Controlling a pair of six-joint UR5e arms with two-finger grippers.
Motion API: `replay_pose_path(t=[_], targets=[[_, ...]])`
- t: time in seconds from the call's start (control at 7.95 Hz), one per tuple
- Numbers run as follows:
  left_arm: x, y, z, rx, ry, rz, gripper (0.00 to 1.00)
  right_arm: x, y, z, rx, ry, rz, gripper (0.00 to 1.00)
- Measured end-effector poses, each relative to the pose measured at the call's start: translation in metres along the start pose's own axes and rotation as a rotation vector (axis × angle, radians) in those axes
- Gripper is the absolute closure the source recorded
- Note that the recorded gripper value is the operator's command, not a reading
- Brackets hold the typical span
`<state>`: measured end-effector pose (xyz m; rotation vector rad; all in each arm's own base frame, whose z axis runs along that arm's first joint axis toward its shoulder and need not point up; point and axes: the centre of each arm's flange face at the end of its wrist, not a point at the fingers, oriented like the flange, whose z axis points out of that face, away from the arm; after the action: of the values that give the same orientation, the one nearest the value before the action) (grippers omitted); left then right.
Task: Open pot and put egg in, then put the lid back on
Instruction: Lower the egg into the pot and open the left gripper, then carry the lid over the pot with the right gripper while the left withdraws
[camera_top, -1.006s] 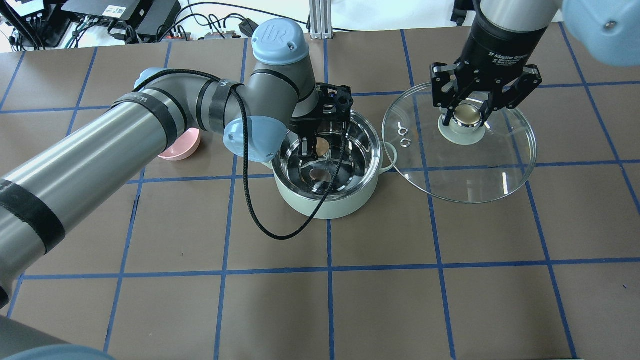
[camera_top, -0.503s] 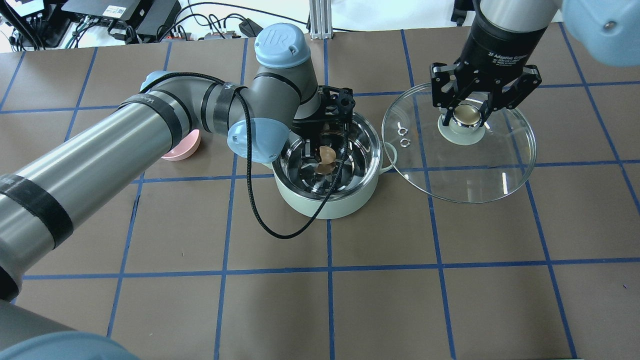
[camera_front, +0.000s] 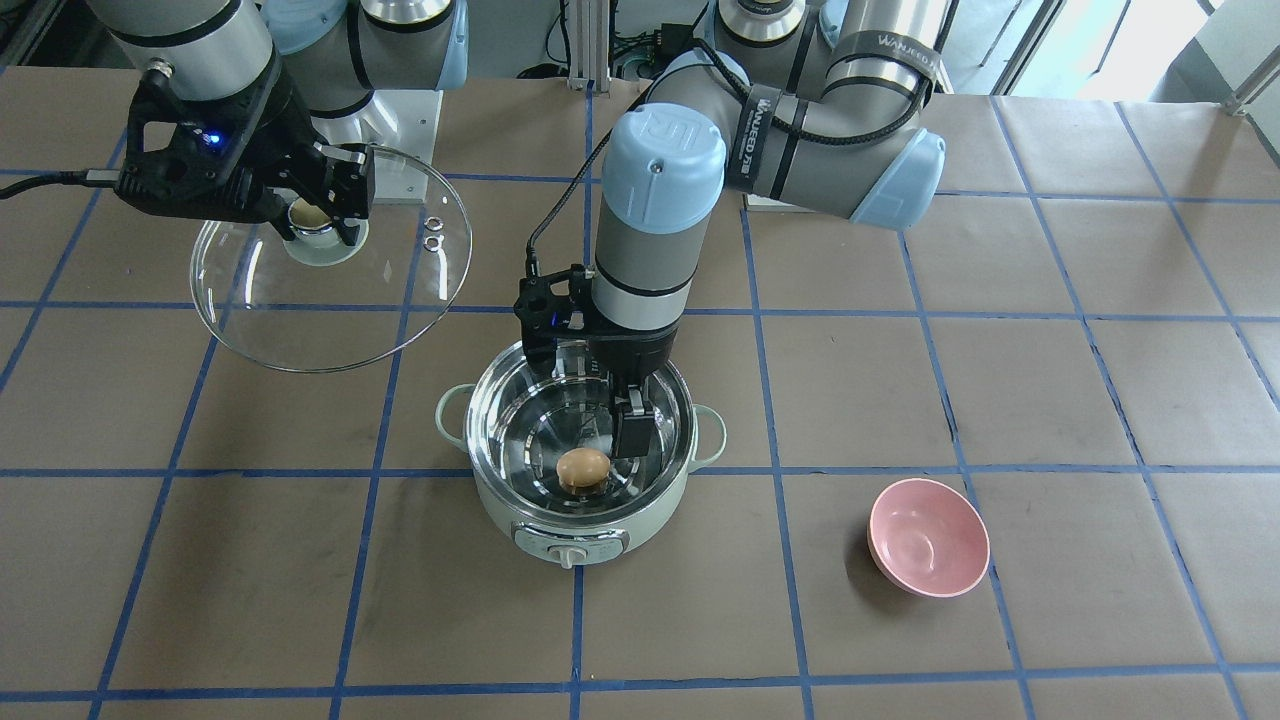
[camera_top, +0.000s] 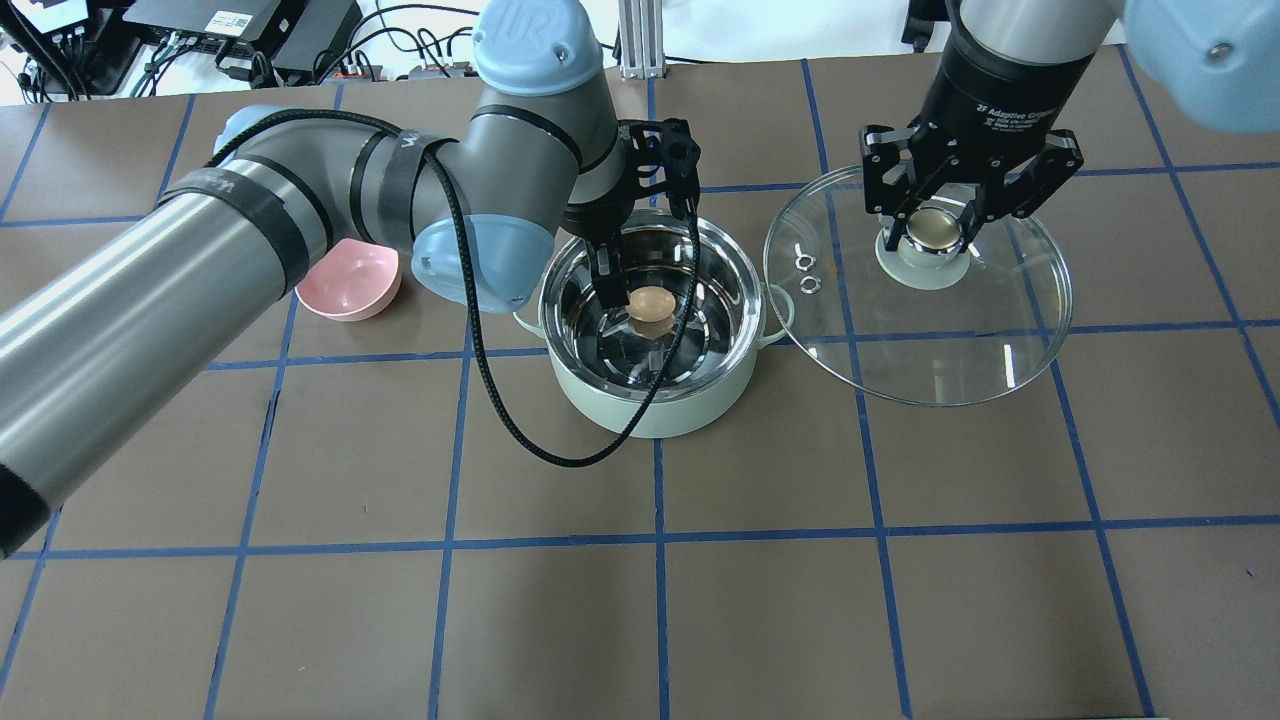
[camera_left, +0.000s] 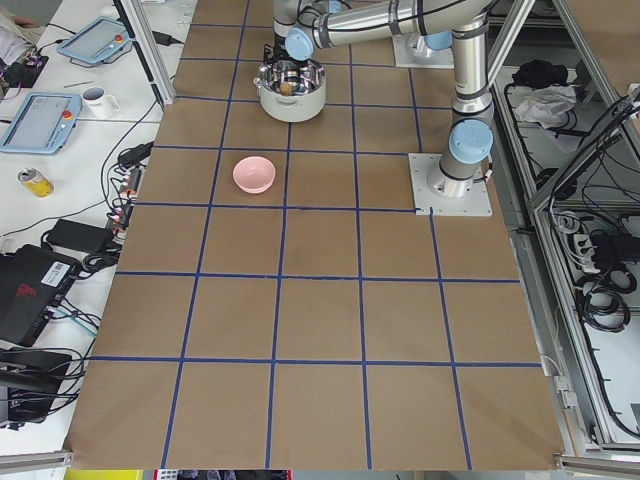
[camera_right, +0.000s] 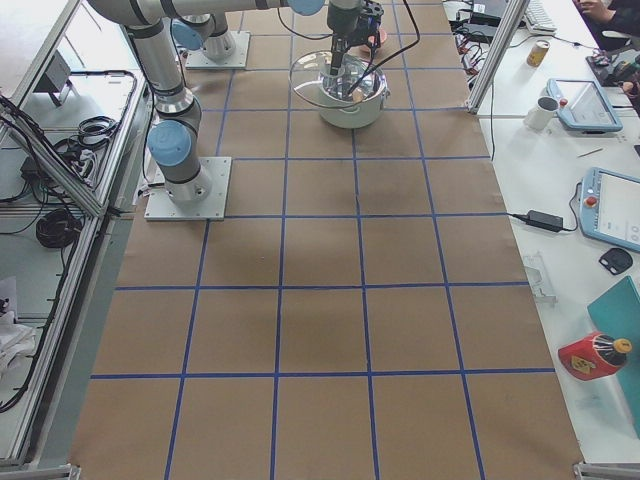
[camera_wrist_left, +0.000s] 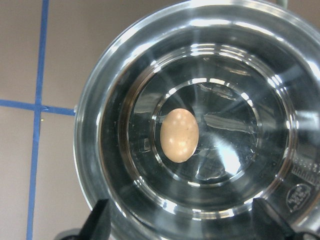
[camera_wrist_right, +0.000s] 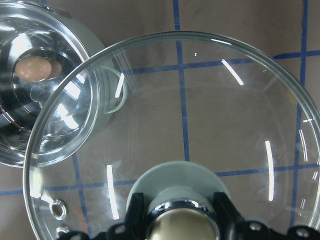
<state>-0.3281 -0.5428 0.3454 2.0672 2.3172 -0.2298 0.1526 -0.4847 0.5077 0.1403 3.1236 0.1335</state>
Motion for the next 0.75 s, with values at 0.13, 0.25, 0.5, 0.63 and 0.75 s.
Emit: replay_pose_path(t=[0.13,0.25,0.5,0.63,0.75], targets=[[0.004,0.007,-0.028,-0.012,-0.025,-0.073,0.00,0.000,-0.002,0.001,0.001,-0.001,0.000,0.73],[0.007,0.015,-0.053,-0.014,-0.046,-0.154,0.00,-0.001,-0.007,0.003,0.011,0.000,0.001,0.73],[0.008,0.037,-0.087,-0.007,-0.072,-0.378,0.00,-0.019,-0.027,0.013,0.043,-0.002,0.024,0.73],[0.007,0.047,-0.099,-0.001,-0.082,-0.492,0.00,-0.043,-0.035,0.020,0.062,-0.003,0.024,0.73],[0.006,0.056,-0.105,-0.001,-0.081,-0.607,0.00,-0.072,-0.043,0.029,0.083,-0.008,0.035,0.73]])
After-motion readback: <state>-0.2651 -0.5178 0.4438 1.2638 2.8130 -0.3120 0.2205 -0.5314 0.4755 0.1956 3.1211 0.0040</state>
